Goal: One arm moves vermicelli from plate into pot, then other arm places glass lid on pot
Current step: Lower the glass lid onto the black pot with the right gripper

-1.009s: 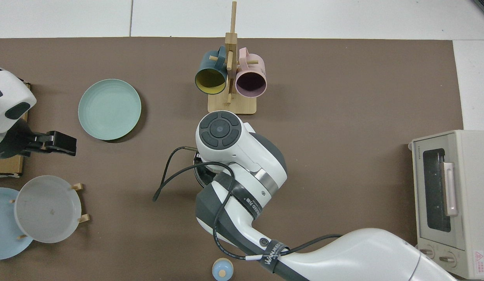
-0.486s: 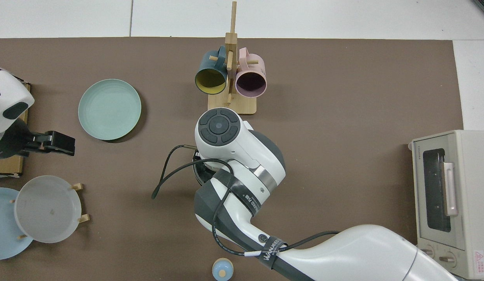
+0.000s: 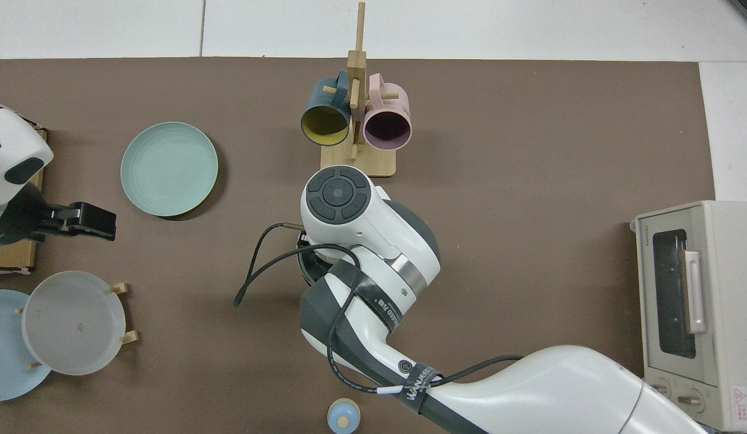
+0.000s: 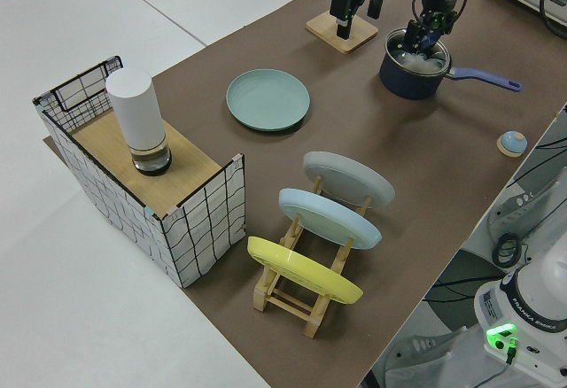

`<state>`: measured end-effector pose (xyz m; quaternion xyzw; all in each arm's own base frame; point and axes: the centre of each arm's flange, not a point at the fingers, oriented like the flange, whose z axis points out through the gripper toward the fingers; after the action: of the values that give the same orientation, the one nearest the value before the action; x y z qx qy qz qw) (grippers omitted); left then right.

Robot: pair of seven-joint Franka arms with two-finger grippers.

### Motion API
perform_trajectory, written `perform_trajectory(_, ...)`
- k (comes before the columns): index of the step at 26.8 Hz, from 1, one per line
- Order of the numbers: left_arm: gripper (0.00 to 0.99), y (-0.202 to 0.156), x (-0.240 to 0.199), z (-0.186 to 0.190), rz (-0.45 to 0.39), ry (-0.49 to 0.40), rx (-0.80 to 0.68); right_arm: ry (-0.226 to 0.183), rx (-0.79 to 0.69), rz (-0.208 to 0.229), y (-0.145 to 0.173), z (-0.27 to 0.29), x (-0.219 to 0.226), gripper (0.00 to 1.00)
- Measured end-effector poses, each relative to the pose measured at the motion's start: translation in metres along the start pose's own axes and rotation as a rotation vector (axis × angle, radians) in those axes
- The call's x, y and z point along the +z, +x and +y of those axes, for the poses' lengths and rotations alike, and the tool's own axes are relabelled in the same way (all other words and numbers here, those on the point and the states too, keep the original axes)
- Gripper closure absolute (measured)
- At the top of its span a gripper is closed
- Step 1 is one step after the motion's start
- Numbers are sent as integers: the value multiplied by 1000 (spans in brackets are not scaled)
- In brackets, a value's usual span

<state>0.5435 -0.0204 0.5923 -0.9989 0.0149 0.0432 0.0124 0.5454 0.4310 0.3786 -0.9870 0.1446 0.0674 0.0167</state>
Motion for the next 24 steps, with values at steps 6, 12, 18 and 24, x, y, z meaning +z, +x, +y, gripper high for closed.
perform_trajectory(6,0,0,0,0,0,0,0,12,13,-22,3,1,0,577)
perform_trajectory(12,0,0,0,0,0,0,0,18,8,-39,5,2,1,577)
perform_trajectory(18,0,0,0,0,0,0,0,6,-25,-56,6,4,3,577)
perform_trajectory(24,0,0,0,0,0,0,0,-4,-27,-88,11,3,2,577)
